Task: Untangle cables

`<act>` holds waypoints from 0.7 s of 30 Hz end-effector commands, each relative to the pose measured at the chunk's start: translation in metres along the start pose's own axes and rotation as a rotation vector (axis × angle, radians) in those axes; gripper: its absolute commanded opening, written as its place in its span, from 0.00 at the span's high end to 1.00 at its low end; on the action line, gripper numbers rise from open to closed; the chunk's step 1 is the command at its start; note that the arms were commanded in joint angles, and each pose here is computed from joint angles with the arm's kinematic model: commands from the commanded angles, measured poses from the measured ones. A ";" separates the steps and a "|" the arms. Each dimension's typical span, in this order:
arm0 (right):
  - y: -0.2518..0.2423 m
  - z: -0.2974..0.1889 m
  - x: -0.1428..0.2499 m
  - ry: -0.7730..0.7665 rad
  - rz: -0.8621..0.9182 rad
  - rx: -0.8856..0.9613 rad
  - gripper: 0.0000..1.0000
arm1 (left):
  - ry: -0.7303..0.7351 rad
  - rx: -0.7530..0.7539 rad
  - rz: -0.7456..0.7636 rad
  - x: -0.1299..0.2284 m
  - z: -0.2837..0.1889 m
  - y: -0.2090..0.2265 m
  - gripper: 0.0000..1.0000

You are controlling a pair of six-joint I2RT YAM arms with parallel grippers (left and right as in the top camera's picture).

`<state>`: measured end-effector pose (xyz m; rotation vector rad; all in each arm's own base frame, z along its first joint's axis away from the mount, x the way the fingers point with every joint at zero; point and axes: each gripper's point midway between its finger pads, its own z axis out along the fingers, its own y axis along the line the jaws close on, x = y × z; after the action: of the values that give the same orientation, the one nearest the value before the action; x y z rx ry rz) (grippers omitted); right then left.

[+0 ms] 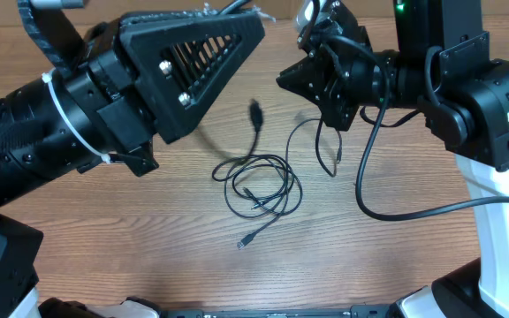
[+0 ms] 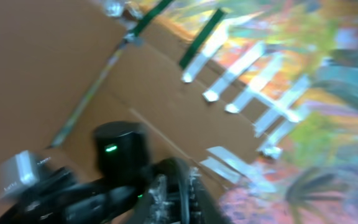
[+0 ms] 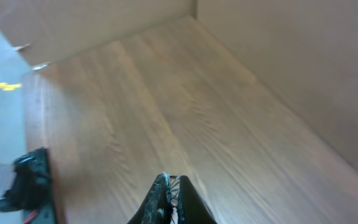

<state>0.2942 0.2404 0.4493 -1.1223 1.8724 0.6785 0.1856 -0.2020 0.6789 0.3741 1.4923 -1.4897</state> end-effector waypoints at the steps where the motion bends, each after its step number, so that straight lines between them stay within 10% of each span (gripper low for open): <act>1: -0.029 -0.007 0.006 0.028 0.000 0.143 0.96 | 0.016 -0.067 0.171 0.002 -0.007 0.016 0.46; 3: -0.047 -0.016 0.009 0.036 0.019 0.218 0.96 | 0.051 -0.141 0.261 0.008 -0.013 0.036 0.00; 13: -0.150 -0.114 0.025 -0.073 0.210 0.598 0.96 | 0.090 -0.872 0.358 0.019 -0.094 0.146 0.00; 21: -0.216 -0.211 0.035 -0.188 0.206 0.880 0.96 | 0.150 -0.912 0.321 0.043 -0.119 0.137 0.02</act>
<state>0.4103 -0.0099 0.4873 -0.3471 1.9274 0.0780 0.2364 -0.0989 0.5373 0.1587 1.9594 -0.5165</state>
